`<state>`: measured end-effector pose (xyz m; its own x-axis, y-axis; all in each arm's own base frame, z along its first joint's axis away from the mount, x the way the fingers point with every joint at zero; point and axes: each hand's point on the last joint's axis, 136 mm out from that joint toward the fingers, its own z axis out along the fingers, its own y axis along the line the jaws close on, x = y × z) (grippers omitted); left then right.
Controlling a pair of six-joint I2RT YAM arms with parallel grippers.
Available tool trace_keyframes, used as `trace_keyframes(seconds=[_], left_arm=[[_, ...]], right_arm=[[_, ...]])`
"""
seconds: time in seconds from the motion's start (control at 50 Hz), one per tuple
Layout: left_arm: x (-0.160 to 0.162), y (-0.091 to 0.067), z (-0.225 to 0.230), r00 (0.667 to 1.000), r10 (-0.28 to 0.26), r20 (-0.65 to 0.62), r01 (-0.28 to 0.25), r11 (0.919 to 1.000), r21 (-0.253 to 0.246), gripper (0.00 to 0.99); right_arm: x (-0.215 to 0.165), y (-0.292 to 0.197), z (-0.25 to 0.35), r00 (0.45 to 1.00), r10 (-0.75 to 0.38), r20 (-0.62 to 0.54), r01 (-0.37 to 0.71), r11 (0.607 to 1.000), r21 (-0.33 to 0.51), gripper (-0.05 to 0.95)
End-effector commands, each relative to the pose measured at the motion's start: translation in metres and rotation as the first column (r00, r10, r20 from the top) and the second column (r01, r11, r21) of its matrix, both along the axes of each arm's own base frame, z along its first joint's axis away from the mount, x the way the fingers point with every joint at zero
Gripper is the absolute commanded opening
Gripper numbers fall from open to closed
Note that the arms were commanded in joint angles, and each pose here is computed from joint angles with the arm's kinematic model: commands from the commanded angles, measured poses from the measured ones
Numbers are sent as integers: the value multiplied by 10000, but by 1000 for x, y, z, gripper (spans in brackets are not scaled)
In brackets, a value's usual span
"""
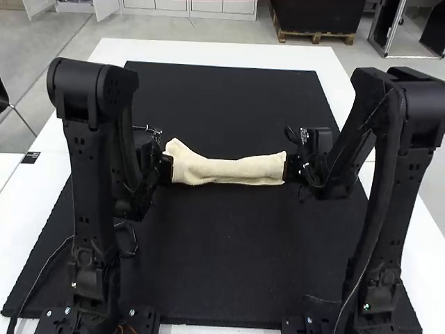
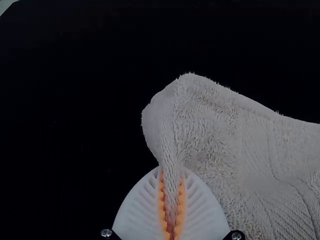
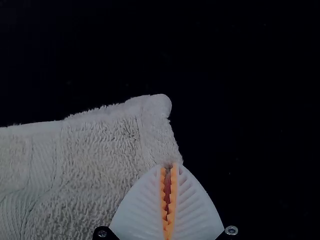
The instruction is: Fold the towel.
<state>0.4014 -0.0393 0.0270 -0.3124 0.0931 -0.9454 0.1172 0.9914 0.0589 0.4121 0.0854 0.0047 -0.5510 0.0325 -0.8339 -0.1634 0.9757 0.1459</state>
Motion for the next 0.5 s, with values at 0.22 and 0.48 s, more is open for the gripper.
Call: trace_keyframes(seconds=[0.22, 0.48], left_arm=[[15, 2, -4, 9997, 111, 208, -110, 9999, -38, 30], [17, 1, -9, 9996, 111, 254, -110, 9999, -43, 30]], right_arm=[[-4, -2, -11, 9999, -89, -135, 86, 9997, -232, -18], [-3, -4, -18, 9998, -161, -133, 156, 9991, -383, -18]])
